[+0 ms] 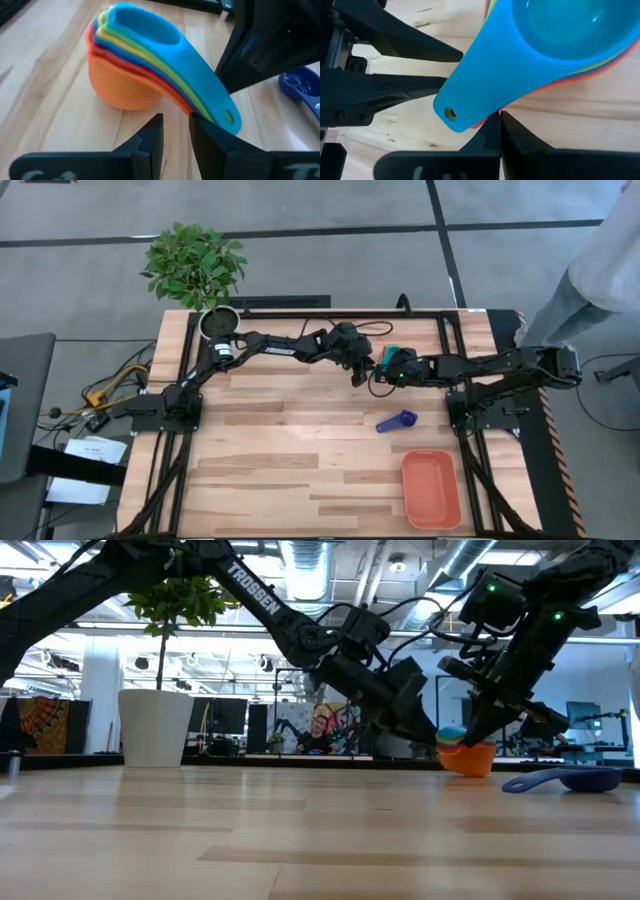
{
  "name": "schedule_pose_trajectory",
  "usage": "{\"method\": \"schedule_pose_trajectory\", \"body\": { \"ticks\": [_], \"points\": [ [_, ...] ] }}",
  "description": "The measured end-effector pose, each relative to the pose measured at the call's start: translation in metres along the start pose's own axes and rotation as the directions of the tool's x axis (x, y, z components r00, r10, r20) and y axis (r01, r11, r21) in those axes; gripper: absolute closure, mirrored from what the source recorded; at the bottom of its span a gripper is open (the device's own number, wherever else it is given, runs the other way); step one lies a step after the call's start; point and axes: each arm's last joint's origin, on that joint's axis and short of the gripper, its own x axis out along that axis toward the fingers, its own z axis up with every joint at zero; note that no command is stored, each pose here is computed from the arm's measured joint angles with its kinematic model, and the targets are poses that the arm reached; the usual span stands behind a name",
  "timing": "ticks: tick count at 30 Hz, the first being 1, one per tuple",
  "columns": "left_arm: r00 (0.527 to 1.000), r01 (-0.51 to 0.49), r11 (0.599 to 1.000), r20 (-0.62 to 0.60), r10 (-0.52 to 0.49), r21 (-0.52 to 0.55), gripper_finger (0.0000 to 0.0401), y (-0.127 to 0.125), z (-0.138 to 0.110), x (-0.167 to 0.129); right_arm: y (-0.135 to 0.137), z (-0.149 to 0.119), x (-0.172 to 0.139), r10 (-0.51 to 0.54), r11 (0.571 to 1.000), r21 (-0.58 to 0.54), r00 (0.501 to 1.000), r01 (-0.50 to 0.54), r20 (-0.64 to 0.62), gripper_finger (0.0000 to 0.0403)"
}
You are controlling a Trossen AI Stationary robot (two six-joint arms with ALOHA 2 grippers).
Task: Nest measuring cups in basket
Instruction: Stack the light blue measuring cup on top of the green measuring cup, then stack the blue measuring cup on top of the light blue measuring cup
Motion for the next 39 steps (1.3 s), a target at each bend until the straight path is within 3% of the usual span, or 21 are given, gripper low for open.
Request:
{"method": "schedule_pose_trajectory", "body": {
  "ticks": [7,13,19,26,30,39],
  "points": [
    [0.999,0.000,1.000,-0.054,0.000,-0.008,0.0319,0.000,-0.005,0.000,-0.001,0.000,-0.001,-0.003,1.000,0.003,1.000,0.003,-0.005,0.0395],
    [0.991,-0.027,0.997,-0.132,0.017,-0.074,0.0319,0.010,-0.013,-0.003,-0.001,0.001,-0.009,0.014,1.000,0.005,1.000,-0.014,-0.010,0.0378],
    [0.980,-0.046,0.992,-0.196,0.023,-0.116,0.0319,0.013,-0.015,-0.009,-0.007,0.002,-0.024,0.004,1.000,-0.007,1.000,-0.004,-0.021,0.0388],
    [0.975,-0.085,0.994,-0.209,0.069,-0.073,0.0319,0.006,0.011,-0.032,-0.018,-0.010,-0.047,-0.008,0.998,-0.059,0.990,0.000,-0.139,0.0361],
    [0.982,-0.110,0.986,-0.165,0.089,-0.123,0.0319,0.000,0.030,-0.045,-0.027,-0.021,-0.057,-0.076,0.989,-0.144,0.971,0.044,-0.225,0.0331],
    [0.996,-0.071,0.987,-0.070,0.061,-0.145,0.0319,-0.031,0.069,-0.073,-0.035,-0.049,-0.060,-0.208,0.918,-0.389,0.926,0.075,-0.313,0.0275]
  ]
}}
